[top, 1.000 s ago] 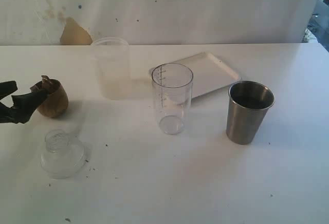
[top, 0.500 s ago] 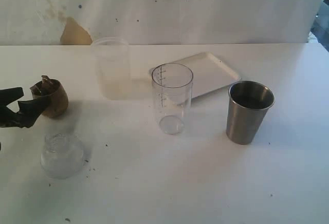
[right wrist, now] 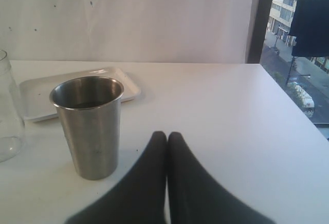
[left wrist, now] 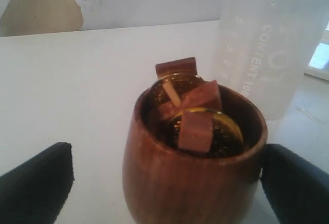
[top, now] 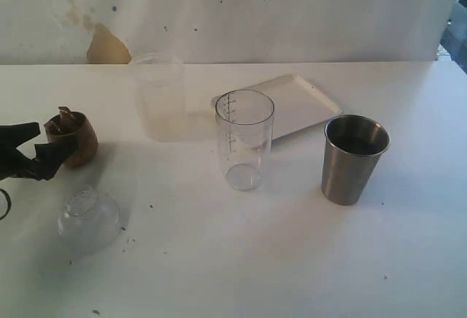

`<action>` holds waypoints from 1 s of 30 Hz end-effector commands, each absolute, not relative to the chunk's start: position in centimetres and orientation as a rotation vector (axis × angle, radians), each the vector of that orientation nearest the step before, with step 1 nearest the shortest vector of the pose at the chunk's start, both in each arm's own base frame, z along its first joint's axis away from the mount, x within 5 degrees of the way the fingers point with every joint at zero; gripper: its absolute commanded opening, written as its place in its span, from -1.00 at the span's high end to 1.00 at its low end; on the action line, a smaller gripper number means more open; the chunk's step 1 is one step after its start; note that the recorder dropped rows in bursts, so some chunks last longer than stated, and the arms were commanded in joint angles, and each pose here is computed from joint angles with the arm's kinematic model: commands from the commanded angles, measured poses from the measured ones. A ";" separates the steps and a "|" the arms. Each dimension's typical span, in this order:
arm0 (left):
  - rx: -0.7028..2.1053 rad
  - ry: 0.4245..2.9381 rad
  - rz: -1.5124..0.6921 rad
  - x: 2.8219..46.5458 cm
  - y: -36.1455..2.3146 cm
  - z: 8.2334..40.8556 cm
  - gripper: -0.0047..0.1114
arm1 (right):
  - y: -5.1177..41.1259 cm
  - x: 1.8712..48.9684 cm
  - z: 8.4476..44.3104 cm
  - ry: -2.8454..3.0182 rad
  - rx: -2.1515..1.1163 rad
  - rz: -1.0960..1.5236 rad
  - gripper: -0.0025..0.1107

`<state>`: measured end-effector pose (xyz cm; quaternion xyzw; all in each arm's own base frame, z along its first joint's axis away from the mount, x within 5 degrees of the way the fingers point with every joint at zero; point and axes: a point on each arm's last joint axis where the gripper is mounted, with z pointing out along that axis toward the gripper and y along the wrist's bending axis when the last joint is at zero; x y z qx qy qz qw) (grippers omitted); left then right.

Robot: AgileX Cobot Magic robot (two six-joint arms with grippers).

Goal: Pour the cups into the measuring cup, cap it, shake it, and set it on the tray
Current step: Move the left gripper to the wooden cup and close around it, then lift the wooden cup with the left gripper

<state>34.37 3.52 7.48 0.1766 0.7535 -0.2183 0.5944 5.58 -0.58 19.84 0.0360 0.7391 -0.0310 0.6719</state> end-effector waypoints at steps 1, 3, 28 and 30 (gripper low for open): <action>0.461 1.726 -0.515 35.2 2.6 7.0 -0.68 | -0.6 5.6 19.7 1.660 0.084 -0.066 0.96; 0.473 1.726 -0.527 35.6 2.2 6.6 -0.68 | -0.6 5.6 19.7 1.660 0.084 -0.066 0.96; 0.442 1.679 -0.553 40.0 1.2 4.5 -0.68 | -0.6 5.6 19.7 1.660 0.084 -0.066 0.96; 0.441 1.684 -0.555 40.0 1.2 4.3 -0.68 | -0.6 5.6 19.7 1.660 0.084 -0.066 0.96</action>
